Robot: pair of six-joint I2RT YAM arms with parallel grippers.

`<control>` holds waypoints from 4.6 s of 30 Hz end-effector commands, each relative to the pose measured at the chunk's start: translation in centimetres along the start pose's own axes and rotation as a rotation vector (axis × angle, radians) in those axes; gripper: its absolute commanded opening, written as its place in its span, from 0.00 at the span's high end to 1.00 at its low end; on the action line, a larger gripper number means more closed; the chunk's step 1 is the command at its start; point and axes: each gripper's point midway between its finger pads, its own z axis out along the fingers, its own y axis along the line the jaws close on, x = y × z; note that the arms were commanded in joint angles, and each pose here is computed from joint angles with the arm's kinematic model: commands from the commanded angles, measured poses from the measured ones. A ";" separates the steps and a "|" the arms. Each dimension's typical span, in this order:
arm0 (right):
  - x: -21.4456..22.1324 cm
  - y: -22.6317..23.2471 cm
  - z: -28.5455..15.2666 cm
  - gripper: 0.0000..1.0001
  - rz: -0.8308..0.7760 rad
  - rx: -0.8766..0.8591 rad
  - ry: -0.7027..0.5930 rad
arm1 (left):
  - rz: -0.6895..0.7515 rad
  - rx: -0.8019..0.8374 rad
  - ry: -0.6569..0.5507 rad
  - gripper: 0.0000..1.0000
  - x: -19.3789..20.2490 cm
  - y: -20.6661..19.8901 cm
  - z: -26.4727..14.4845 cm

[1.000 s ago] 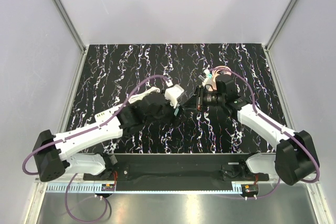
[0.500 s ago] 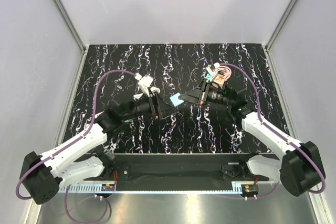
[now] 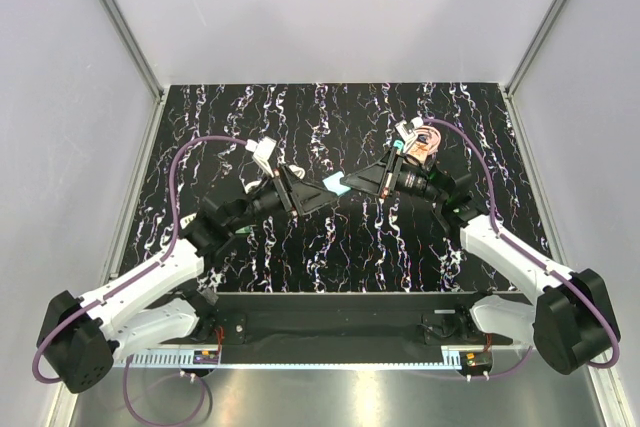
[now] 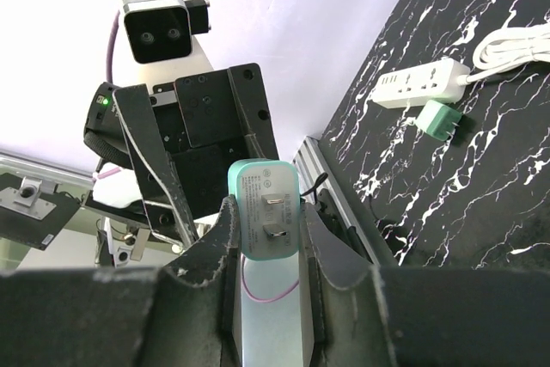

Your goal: Insert the plug

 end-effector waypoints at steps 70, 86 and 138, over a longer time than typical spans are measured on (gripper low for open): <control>-0.4 -3.8 -1.9 0.00 -0.026 0.299 -0.057 | -1.319 -1.428 -1.023 1.00 -9.8 20.3 -21.8; -0.7 -3.7 -2.6 0.00 -0.122 0.333 -0.050 | -1.472 -1.543 -0.968 1.00 -8.6 24.9 -23.5; -0.7 -3.7 -3.6 0.00 -0.159 0.394 -0.049 | -1.535 -1.642 -0.866 1.00 -5.1 30.9 -24.3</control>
